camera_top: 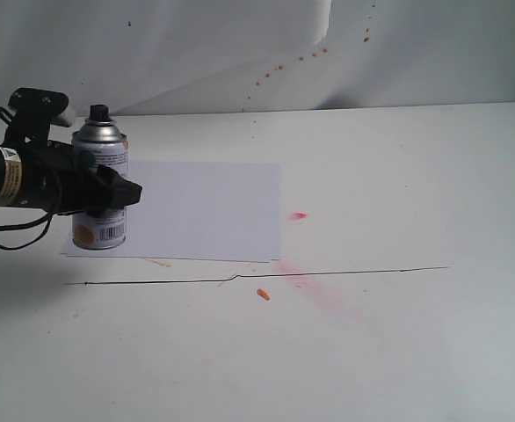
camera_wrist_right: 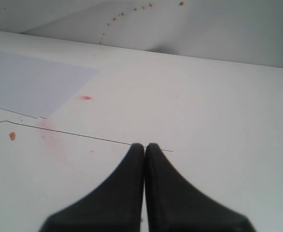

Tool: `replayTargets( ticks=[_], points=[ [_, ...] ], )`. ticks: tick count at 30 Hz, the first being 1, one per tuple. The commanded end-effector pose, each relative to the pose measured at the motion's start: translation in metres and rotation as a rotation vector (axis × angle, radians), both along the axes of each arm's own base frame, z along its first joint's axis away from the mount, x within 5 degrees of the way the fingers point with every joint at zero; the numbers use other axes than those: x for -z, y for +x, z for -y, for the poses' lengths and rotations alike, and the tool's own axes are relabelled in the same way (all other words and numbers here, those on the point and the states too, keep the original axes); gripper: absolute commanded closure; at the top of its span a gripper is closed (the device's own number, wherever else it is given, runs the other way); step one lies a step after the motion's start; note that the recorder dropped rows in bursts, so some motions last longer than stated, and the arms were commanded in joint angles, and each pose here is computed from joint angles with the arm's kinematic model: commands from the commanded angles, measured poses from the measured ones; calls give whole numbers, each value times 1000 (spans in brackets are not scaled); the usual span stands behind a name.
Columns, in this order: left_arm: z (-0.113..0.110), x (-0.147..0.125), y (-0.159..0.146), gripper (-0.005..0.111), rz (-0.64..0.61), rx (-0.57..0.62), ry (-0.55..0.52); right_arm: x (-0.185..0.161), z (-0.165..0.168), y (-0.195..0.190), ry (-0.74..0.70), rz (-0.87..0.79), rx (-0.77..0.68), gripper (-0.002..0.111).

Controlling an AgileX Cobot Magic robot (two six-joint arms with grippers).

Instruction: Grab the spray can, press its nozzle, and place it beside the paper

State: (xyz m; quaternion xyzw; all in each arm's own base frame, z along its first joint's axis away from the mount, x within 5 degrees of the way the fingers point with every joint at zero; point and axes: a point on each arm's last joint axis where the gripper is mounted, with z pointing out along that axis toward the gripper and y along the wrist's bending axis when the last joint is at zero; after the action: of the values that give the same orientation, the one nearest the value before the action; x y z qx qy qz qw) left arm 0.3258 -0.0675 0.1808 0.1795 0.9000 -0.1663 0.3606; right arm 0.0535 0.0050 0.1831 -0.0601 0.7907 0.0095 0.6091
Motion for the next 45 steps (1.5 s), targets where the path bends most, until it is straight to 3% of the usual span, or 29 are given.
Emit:
replayTargets(
  ticks=[1, 4, 6, 10, 14, 20, 27, 35, 45],
  points=[
    [1, -5, 0, 107, 8, -20, -19, 1, 0, 0, 0, 7, 7, 108],
    [2, 8, -4, 107, -5, 17, -1, 1, 0, 0, 0, 7, 7, 108],
    [2, 27, -10, 107, 31, 138, 92, 1, 0, 0, 0, 7, 7, 108],
    [1, 47, -17, 107, 51, 251, 179, 1, 0, 0, 0, 7, 7, 108],
    [6, 48, -22, 107, 55, 371, 188, 1, 0, 0, 0, 7, 7, 108],
    [2, 38, -7, 107, 45, 300, 208, 1, 0, 0, 0, 7, 7, 108],
    [11, 9, 17, 107, 101, 256, 94, 1, 0, 0, 0, 7, 7, 108],
    [11, 4, 21, 107, 75, 189, 41, 1, 0, 0, 0, 7, 7, 108],
    [29, -7, 11, 107, -234, 58, -389, 1, 0, 0, 0, 7, 7, 108]
  ],
)
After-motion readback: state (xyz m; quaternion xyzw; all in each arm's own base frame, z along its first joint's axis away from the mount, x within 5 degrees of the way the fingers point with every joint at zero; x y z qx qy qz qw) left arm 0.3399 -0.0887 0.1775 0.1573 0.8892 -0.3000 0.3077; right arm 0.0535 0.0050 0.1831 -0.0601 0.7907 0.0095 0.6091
